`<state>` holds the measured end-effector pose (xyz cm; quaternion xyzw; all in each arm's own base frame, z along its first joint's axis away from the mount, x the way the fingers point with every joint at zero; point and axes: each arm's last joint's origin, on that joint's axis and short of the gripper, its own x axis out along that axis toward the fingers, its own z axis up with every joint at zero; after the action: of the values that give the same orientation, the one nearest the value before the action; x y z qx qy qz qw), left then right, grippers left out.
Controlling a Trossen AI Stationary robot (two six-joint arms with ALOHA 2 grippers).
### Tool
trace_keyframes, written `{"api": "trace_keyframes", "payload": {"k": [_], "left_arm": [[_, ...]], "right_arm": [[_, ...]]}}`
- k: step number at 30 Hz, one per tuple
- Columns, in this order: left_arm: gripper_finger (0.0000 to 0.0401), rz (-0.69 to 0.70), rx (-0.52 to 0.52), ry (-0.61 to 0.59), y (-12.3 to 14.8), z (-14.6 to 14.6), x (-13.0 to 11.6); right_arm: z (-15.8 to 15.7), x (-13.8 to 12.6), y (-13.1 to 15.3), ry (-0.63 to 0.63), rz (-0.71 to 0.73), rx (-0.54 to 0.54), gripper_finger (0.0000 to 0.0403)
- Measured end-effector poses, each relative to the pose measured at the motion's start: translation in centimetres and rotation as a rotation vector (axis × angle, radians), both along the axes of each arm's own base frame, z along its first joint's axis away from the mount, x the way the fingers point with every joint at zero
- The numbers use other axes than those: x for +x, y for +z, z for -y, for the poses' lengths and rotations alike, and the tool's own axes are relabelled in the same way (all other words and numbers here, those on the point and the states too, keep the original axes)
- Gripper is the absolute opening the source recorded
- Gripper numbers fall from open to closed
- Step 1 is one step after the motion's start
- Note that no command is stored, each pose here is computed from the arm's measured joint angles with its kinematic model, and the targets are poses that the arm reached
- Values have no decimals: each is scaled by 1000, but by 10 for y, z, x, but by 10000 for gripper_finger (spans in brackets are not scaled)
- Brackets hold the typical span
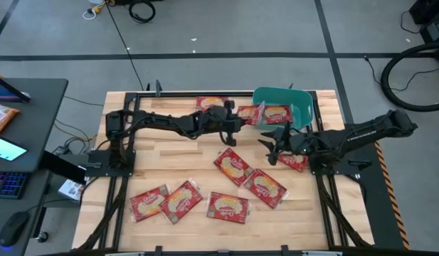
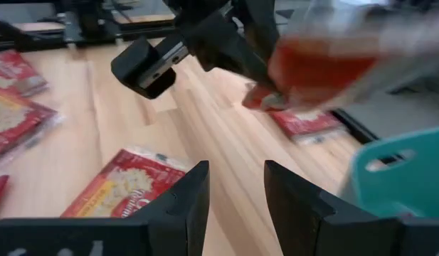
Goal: Sort popcorn bags into baskets
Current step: Put the red popcorn bag into the blue bin
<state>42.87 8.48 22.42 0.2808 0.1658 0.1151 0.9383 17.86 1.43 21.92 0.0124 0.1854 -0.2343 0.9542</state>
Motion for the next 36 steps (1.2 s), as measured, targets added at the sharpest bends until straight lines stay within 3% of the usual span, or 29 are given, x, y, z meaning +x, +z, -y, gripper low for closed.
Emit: {"api": "trace_keyframes", "payload": {"k": [5,11,21,29,32,36], "left_arm": [[24,171,33,-4,6,0,7],[24,265,38,-57,7,0,29],[25,265,46,-34,5,-17,87],[28,183,21,70,-29,-46,108],[52,168,-14,111,-31,-55,106],[116,162,-49,122,-33,-55,105]], "right_arm": [[-11,-11,5,-72,44,-16,140],[-18,-15,10,-109,91,-56,140],[-25,-18,11,-112,106,-84,140],[-25,-18,12,-123,102,-110,140],[-25,-18,12,-123,101,-111,140],[-25,-18,12,-123,101,-111,140]]}}
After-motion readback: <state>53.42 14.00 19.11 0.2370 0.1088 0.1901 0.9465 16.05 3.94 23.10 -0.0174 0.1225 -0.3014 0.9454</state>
